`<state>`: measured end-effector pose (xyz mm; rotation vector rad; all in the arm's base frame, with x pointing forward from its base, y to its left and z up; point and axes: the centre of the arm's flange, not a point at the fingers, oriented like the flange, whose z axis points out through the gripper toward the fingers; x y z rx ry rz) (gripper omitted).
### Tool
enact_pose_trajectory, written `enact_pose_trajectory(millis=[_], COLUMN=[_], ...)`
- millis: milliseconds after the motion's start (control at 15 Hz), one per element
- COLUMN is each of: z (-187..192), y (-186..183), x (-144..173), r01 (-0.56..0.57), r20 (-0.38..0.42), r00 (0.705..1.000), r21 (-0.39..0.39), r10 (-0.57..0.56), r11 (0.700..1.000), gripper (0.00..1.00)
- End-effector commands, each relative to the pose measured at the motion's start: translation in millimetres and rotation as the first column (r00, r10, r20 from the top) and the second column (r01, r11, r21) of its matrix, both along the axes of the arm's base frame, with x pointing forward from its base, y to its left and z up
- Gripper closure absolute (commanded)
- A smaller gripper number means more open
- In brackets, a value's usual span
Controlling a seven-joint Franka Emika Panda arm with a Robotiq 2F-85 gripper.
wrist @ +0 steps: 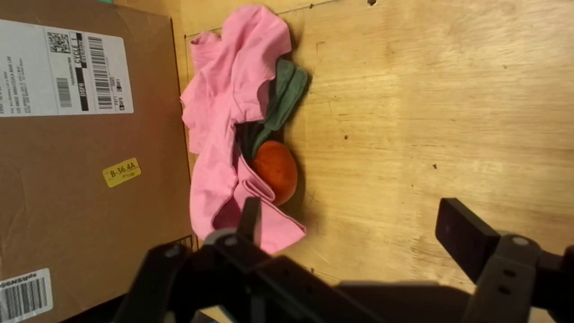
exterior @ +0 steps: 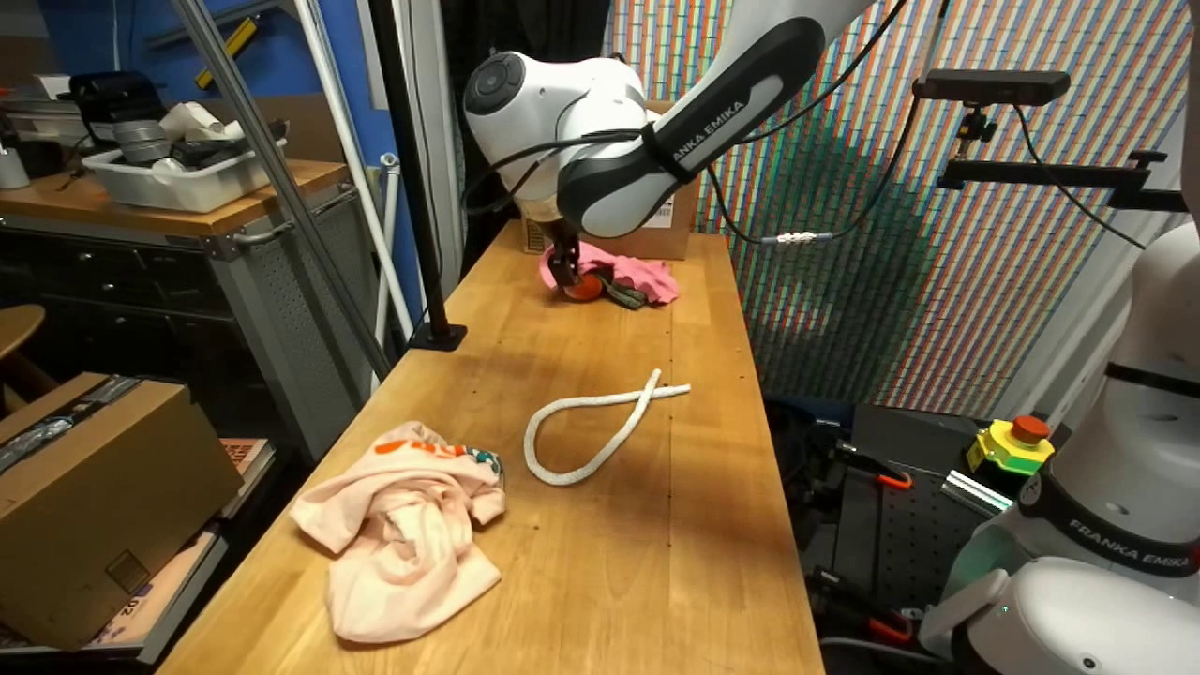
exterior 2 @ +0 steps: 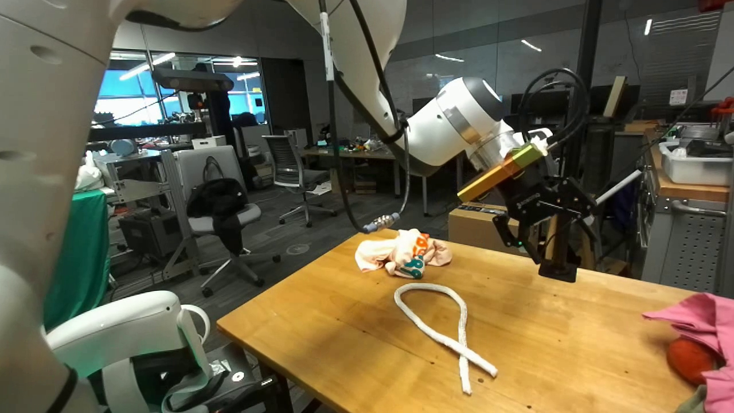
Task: Move the pink shirt to the left then move the peach colored shirts to the right then move the turnip plushie to the left
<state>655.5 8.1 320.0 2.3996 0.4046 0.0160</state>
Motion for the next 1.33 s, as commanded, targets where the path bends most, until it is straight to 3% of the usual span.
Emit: enact_pose_trajectory(millis=[0, 200, 533, 867, 1267], z=[8, 8, -3, -21, -36], y=[-28, -53, -88, -113, -147], x=[20, 28, 36, 39, 38], r01=[0.071, 0.168, 0.307, 0.384, 0.408], r20=[0.059, 0.07, 0.045, 0.014, -0.019], r00=[0.995, 0.98, 0.938, 0.905, 0.898], r21=[0.103, 0.215, 0.357, 0.407, 0.411], r10=[-0.078, -0.187, -0.344, -0.426, -0.44], r11=[0.992, 0.962, 0.882, 0.829, 0.815], gripper=[0.0, 0.0, 0.0, 0.0, 0.0])
